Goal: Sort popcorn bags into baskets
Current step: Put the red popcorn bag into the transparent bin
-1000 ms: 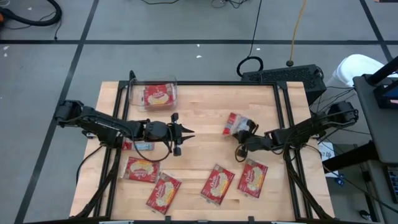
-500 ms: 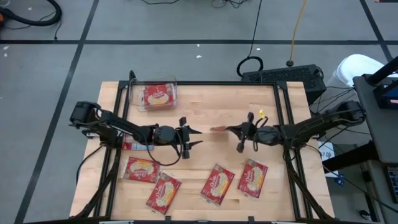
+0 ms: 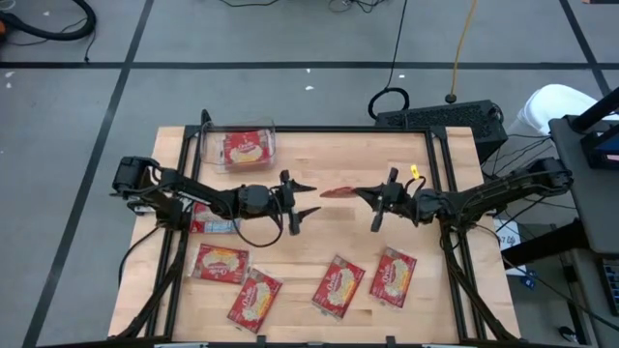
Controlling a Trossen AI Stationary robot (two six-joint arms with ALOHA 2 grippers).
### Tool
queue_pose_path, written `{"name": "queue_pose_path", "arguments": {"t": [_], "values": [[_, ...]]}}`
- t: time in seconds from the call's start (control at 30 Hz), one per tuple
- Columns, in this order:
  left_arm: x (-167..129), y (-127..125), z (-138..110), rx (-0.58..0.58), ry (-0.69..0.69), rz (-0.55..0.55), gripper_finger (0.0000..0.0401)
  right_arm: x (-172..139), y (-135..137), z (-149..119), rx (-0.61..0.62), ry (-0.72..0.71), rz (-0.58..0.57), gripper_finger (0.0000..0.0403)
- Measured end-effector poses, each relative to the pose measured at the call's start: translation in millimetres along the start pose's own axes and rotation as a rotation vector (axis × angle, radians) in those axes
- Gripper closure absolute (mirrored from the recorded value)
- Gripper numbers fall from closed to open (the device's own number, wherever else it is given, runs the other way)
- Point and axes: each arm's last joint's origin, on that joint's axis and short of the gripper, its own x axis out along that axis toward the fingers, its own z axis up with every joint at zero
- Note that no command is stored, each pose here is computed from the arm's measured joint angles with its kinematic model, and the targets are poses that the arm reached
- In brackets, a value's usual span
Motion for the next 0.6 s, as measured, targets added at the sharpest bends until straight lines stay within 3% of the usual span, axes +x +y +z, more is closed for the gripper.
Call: {"name": "queue_pose_path", "arguments": {"t": [0.2,0.47,0.6], "values": [[4,12,8,0.006,-0.064,-0.013,0.0117,2,2,6,0.045,-0.075,0.005,0.0403],[11,18,18,-0.01,-0.094,-0.058,0.0147,13,10,0,0.053,-0.129,0.053,0.0403],[18,24,19,-0.057,-0.006,-0.13,0.0159,18,12,-3,0.049,-0.158,0.063,0.0403]]}}
